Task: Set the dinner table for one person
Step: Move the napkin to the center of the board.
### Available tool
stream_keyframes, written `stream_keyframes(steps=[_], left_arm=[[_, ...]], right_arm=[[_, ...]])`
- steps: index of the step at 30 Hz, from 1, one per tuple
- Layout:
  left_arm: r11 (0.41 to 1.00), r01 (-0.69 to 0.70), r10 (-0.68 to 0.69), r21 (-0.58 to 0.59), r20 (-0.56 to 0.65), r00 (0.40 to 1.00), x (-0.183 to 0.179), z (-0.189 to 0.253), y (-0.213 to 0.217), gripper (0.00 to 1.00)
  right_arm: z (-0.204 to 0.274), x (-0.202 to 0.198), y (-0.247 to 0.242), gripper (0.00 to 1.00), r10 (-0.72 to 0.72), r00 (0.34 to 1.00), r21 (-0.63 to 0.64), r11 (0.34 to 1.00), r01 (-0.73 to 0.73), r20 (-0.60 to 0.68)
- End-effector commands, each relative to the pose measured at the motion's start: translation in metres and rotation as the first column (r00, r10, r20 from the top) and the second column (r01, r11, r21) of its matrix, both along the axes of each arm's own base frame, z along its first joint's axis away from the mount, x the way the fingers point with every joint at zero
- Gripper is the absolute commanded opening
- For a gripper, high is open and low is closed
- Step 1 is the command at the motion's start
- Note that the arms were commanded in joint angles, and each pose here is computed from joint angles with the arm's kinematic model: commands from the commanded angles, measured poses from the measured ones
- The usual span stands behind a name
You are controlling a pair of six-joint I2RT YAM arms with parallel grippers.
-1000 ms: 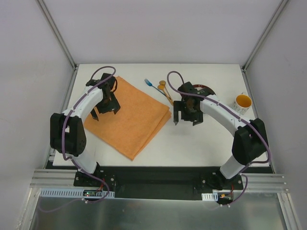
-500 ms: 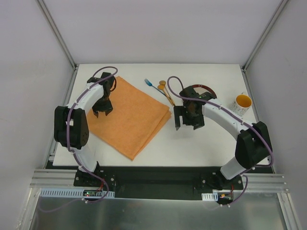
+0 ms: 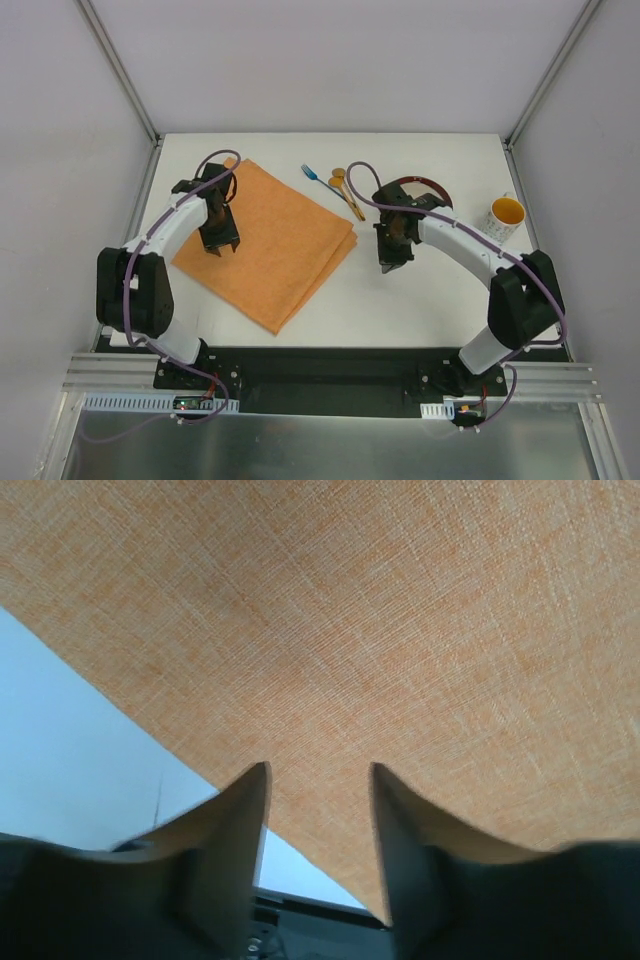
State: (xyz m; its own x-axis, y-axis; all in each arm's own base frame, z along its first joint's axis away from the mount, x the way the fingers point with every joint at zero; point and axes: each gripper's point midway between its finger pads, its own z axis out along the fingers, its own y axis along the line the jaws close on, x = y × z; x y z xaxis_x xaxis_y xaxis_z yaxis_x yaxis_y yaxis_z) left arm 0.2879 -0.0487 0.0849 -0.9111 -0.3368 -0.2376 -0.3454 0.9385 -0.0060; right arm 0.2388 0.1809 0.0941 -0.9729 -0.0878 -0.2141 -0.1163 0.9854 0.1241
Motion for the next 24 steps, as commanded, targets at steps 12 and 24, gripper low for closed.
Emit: stream_keyframes(steps=[12,24], left_arm=[[0.994,0.018,-0.028,0.109,0.089,0.996,-0.003,0.022,0.026,0.99],[0.996,-0.041,0.038,-0.08,-0.038,0.999,0.05,-0.009,-0.01,0.32]], right_arm=[[0.002,0.009,0.021,0.98,0.049,0.999,-0.014,0.999,-0.048,0.023],[-0.001,-0.012,0.002,0.67,0.029,0.999,-0.033,0.999,-0.027,0.038]])
